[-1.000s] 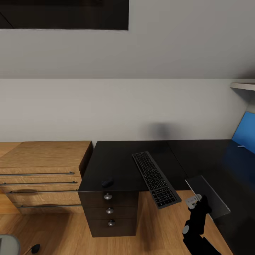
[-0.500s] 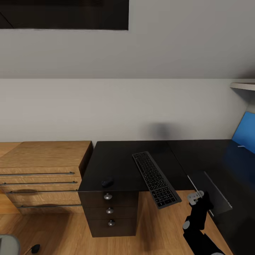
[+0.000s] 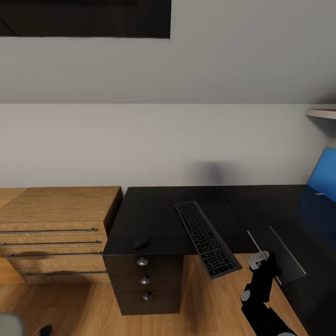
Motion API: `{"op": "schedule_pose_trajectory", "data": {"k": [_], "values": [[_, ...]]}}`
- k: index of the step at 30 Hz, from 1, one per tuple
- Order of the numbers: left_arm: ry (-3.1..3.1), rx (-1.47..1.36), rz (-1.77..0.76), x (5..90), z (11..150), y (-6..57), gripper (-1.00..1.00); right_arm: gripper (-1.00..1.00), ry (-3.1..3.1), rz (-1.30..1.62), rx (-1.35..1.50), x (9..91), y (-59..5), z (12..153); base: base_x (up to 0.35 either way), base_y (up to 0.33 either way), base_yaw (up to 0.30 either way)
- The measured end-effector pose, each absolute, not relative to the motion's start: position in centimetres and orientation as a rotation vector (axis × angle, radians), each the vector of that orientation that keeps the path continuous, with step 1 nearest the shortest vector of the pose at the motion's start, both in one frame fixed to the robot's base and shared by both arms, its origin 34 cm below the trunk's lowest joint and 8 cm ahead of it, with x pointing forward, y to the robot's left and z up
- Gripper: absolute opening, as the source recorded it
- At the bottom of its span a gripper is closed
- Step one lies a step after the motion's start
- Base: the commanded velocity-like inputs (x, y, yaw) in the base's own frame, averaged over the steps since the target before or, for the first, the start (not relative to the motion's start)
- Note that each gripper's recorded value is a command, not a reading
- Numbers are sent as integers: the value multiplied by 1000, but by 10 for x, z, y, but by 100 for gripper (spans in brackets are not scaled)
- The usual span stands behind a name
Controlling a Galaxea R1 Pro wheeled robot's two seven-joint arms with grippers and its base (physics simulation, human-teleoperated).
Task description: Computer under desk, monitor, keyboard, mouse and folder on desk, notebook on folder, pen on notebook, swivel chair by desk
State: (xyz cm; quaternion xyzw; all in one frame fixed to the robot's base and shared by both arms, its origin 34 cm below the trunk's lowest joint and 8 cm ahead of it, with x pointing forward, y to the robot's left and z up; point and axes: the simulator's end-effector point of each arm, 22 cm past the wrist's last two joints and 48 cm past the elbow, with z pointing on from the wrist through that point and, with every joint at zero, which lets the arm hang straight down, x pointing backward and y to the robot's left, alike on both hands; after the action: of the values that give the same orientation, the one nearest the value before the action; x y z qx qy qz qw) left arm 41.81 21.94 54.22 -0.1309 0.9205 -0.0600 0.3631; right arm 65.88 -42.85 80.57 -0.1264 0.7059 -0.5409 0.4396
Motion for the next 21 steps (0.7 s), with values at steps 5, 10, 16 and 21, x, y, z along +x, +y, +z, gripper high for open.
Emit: {"op": "schedule_pose_trajectory", "data": {"k": [5,10,16,21], "values": [[2370,-337,-155,418,542,219,100,-100,1757,-1342,-316,659,-428,805,135,51,0],[2370,-337,-155,418,542,219,100,-100,1761,-1339,-317,659,-428,803,29,47,0],[2369,-337,-155,418,542,219,100,-100,1762,-1339,-317,659,-429,803,5,80,0],[2370,-336,-155,418,542,219,100,-100,1761,-1340,-317,659,-429,803,6,16,0]]}}
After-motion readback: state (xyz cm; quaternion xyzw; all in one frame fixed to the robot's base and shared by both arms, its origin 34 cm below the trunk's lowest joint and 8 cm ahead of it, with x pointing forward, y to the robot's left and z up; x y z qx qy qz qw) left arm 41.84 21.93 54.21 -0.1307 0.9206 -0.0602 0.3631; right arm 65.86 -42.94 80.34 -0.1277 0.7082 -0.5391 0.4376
